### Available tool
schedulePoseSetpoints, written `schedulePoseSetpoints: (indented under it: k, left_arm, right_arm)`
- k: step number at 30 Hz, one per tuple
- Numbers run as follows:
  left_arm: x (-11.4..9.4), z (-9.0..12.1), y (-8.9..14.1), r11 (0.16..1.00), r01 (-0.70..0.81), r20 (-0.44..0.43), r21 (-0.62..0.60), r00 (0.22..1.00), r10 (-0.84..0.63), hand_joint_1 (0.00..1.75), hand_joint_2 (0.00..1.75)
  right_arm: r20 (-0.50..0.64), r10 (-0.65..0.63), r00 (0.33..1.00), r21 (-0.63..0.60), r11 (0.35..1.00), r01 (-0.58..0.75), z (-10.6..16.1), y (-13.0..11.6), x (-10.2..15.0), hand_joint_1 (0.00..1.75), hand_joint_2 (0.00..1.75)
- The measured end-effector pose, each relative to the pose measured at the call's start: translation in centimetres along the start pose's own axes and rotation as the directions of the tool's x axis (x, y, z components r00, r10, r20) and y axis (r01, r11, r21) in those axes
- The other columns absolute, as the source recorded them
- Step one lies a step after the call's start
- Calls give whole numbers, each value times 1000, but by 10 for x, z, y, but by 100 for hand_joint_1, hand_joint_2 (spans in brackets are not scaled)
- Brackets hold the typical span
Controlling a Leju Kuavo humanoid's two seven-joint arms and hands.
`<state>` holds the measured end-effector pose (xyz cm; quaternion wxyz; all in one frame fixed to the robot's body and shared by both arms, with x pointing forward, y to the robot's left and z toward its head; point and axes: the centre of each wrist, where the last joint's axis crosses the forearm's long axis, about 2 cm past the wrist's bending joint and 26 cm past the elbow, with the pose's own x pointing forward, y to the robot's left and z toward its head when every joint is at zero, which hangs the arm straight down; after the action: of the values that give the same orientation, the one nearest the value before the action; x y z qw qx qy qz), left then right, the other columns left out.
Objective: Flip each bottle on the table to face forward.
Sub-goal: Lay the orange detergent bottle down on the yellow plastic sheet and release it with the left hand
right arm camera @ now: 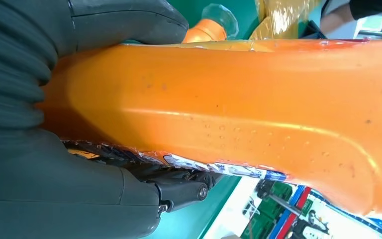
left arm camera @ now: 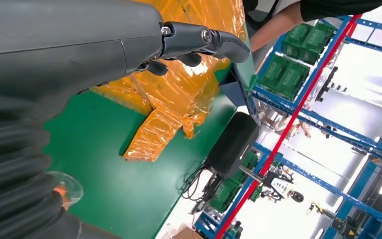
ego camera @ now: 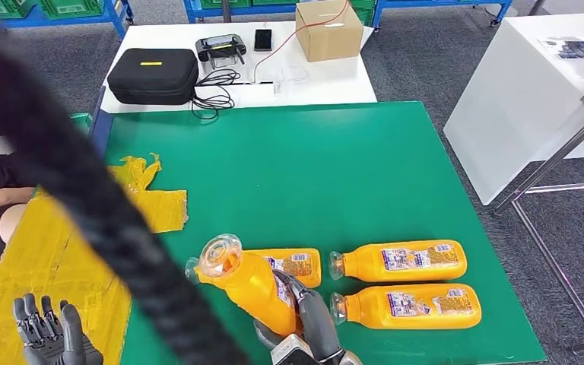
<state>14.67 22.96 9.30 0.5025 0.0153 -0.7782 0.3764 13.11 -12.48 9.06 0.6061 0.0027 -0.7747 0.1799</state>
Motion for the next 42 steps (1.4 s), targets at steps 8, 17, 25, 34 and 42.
schedulePoseSetpoints:
  k: [8,17,25,34,42]
  left_arm:
    - [1,9,-16,834,-234,-56,-499,969,239,0,175]
    - [18,7,-46,604,-311,-97,-734,928,361,0,175]
    - [30,4,-62,494,-293,-97,-819,918,385,0,175]
    - [27,11,-90,542,-108,25,-833,972,232,0,175]
    - [-4,34,-88,495,-8,27,-869,998,64,0,175]
  right_arm:
    - [43,-14,999,80,997,11,-4,-4,8,175,175]
    - [80,-27,996,124,992,17,-9,-5,17,175,175]
    - [97,-29,995,155,988,14,-13,-4,21,175,175]
    - [219,53,974,274,955,-113,-31,3,35,175,175]
    - [323,96,942,342,916,-210,-45,11,46,175,175]
